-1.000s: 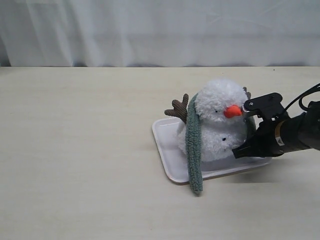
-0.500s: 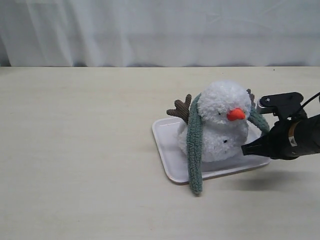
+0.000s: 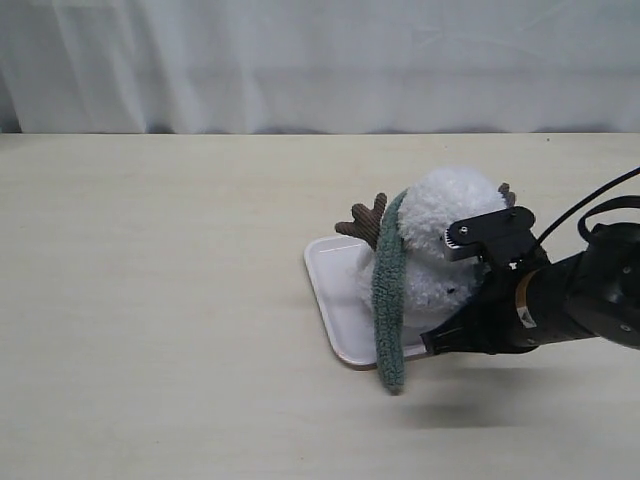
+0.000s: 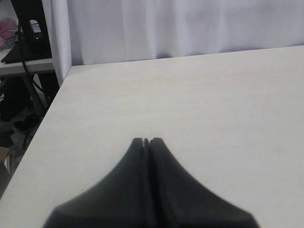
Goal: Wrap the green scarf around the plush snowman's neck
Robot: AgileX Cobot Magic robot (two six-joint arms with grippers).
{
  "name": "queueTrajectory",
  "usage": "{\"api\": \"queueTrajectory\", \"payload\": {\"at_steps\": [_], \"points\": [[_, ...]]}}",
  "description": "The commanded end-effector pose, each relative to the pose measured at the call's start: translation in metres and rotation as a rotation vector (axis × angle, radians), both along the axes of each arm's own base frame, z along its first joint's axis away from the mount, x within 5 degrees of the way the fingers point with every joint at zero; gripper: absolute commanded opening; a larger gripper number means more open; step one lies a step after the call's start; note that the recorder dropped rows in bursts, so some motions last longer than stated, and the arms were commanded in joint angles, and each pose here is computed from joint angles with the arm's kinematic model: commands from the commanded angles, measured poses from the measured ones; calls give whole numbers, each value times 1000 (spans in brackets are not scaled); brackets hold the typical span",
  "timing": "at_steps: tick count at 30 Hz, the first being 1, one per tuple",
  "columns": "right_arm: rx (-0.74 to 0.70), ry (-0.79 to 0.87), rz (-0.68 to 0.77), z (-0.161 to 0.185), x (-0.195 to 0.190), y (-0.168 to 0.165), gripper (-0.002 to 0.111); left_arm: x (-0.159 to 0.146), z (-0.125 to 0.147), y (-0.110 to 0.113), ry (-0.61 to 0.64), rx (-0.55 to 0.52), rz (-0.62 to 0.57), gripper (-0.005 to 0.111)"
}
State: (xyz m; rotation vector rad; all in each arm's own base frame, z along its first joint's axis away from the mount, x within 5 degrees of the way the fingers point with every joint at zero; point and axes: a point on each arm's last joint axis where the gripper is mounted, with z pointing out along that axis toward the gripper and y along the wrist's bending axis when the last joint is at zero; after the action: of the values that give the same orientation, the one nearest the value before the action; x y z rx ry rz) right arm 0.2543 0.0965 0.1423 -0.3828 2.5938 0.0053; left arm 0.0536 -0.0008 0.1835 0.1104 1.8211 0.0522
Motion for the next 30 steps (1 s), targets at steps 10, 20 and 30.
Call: {"api": "queueTrajectory", "payload": {"at_steps": [10, 20, 30], "points": [[31, 72, -61, -14, -6, 4, 5, 0, 0, -1, -10, -3, -10, 0], [12, 128, -128, -15, -10, 0, 61, 0, 0, -1, -10, -3, -10, 0], [129, 250, -17, 23, -39, 6, 63, 0, 0, -1, -10, -3, -10, 0]]}}
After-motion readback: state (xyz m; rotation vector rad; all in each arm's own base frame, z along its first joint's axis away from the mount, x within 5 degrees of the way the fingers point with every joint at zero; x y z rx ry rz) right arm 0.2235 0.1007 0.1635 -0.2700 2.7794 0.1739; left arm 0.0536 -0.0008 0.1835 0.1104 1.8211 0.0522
